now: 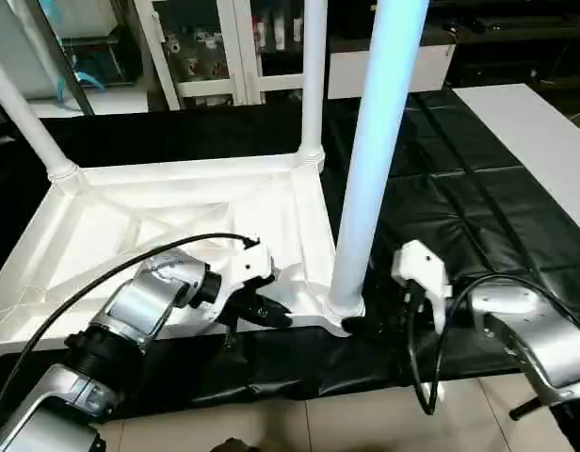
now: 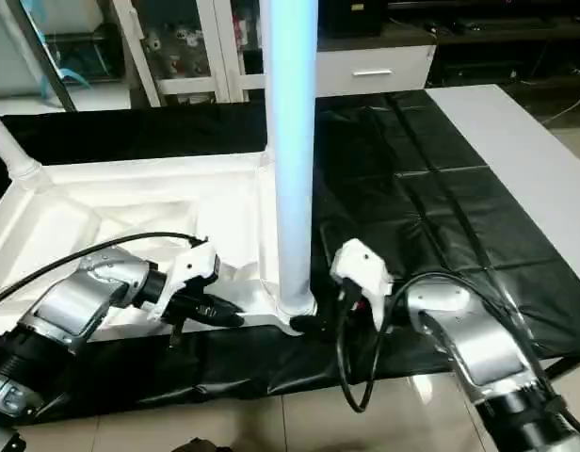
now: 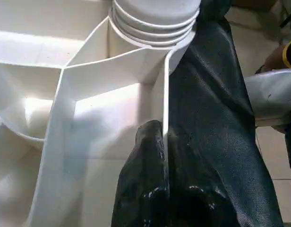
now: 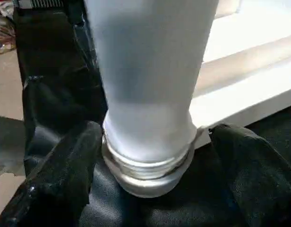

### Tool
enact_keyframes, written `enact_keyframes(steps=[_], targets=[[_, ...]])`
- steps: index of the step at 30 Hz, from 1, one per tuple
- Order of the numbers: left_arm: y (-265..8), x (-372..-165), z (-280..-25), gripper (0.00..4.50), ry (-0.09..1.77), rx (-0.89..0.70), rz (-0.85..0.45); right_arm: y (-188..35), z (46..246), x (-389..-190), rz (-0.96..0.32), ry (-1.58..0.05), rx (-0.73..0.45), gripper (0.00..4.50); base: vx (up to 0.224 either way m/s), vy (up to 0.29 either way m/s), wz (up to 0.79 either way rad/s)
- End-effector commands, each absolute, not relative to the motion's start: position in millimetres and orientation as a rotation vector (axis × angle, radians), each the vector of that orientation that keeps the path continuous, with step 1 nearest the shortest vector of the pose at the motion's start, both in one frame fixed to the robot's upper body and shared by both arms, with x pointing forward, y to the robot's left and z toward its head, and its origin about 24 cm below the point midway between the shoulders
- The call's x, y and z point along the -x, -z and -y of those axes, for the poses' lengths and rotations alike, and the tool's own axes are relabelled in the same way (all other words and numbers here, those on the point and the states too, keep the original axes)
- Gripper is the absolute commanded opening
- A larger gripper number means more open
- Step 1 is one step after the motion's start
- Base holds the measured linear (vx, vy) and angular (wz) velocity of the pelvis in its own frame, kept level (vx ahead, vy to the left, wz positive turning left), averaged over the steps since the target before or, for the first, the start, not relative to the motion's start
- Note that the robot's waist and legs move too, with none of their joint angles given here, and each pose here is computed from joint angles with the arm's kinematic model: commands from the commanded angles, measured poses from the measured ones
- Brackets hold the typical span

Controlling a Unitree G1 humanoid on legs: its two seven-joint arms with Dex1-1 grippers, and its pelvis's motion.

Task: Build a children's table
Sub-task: Rotate leg to tighten

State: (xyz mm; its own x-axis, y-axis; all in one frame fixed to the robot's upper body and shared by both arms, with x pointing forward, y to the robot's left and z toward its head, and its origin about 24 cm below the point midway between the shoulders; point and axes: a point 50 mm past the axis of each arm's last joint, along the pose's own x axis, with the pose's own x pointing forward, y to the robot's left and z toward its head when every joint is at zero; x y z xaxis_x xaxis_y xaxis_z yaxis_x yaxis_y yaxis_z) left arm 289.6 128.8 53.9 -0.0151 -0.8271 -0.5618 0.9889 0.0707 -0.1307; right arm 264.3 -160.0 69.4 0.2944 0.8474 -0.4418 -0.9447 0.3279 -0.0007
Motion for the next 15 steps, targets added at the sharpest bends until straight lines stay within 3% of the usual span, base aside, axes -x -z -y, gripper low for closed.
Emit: enact_keyframes(steps=[1,4,7,15], targets=[[-63.7,-291.2,-119.6,0.00,1.530,-0.368,-0.540,-70.7,154.1,-268.4,-0.382,-1.232,0.292,3.75,0.000,0.000,0.00],[-64.0,-291.8,-119.2,0.00,1.527,-0.367,-0.539,-70.6,152.5,-270.6,-0.380,-1.235,0.284,3.67,0.000,0.000,0.00],[-63.7,-291.9,-120.7,0.00,1.523,-0.371,-0.542,-69.0,150.8,-272.0,-0.384,-1.246,0.283,3.24,0.000,0.000,0.00],[-62.6,-291.2,-122.1,0.00,1.520,-0.370,-0.550,-65.7,150.7,-271.0,-0.403,-1.271,0.283,2.73,0.000,0.000,0.00]])
